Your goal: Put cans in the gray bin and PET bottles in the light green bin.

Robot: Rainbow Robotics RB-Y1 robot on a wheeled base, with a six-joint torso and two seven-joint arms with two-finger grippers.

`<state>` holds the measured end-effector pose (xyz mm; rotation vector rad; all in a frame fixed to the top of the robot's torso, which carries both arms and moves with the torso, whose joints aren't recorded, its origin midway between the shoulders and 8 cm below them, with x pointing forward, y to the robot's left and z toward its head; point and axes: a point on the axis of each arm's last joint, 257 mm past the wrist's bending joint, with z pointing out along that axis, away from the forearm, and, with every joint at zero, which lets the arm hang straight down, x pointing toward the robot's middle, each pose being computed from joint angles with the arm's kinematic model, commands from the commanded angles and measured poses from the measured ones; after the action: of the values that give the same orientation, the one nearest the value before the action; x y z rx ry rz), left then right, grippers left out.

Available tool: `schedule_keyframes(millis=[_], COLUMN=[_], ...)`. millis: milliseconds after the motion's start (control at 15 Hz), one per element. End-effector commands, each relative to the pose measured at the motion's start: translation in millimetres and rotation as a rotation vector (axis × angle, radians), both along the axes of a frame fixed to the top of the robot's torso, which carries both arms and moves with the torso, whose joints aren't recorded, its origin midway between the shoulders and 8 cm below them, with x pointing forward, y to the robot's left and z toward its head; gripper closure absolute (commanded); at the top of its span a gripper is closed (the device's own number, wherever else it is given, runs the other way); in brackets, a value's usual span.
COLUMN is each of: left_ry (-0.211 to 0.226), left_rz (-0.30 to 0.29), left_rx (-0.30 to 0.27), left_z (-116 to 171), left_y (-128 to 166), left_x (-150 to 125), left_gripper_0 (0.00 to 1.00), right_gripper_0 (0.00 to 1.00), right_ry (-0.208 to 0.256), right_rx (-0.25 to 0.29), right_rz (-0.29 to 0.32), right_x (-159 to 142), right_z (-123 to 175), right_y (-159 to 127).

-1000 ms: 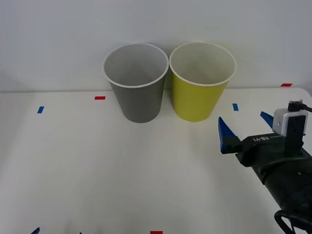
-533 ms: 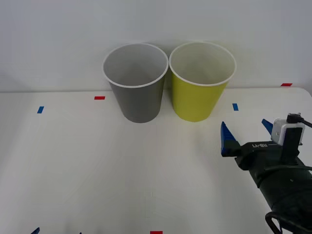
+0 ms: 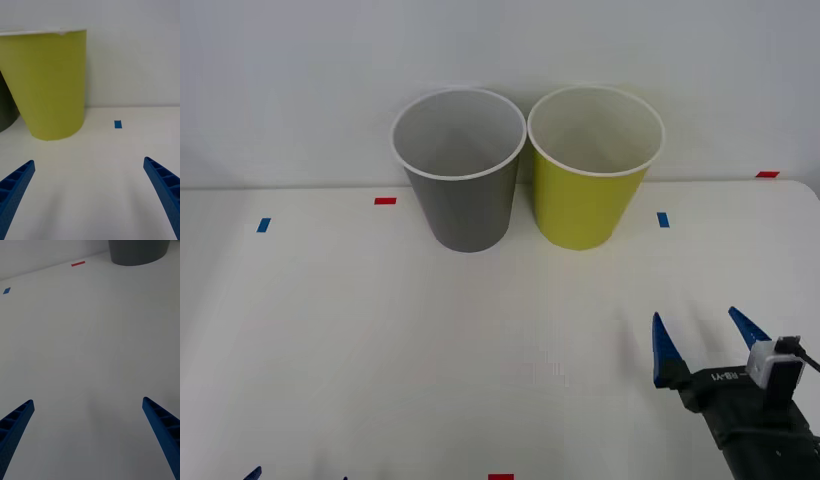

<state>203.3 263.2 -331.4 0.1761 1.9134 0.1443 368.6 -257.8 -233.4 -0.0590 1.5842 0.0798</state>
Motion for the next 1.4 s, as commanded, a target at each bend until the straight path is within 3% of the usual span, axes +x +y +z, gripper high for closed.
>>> schedule_keyframes(millis=[67,267,400,800,1133,1400], left_ry=[0.000,0.000,0.000,0.000,0.000,0.000], left_rz=[0.000,0.000,0.000,0.000,0.000,0.000], left_rx=[0.000,0.000,0.000,0.000,0.000,0.000], left_z=[0.0,0.0,0.0,0.0,0.0,0.0], left_y=[0.0,0.0,0.0,0.0,0.0,0.0], left_x=[0.0,0.0,0.0,0.0,0.0,0.0], left_gripper_0=[0.00,0.00,0.00,0.00,0.00,0.00], right_gripper_0=[0.00,0.00,0.00,0.00,0.00,0.00], right_ry=[0.022,0.062,0.070,0.159,0.191,0.205], right_rx=[-0.012,0.018,-0.053,-0.054,-0.075,-0.057], right_rz=[0.009,0.017,0.014,0.033,0.030,0.026], right_x=[-39.2,-74.1,-89.6,-140.7,-155.1,-159.5], right_z=[-32.2,-57.2,-63.0,-85.6,-93.1,-95.9], right_y=[-19.0,-21.8,-26.5,-22.0,-25.2,-23.5])
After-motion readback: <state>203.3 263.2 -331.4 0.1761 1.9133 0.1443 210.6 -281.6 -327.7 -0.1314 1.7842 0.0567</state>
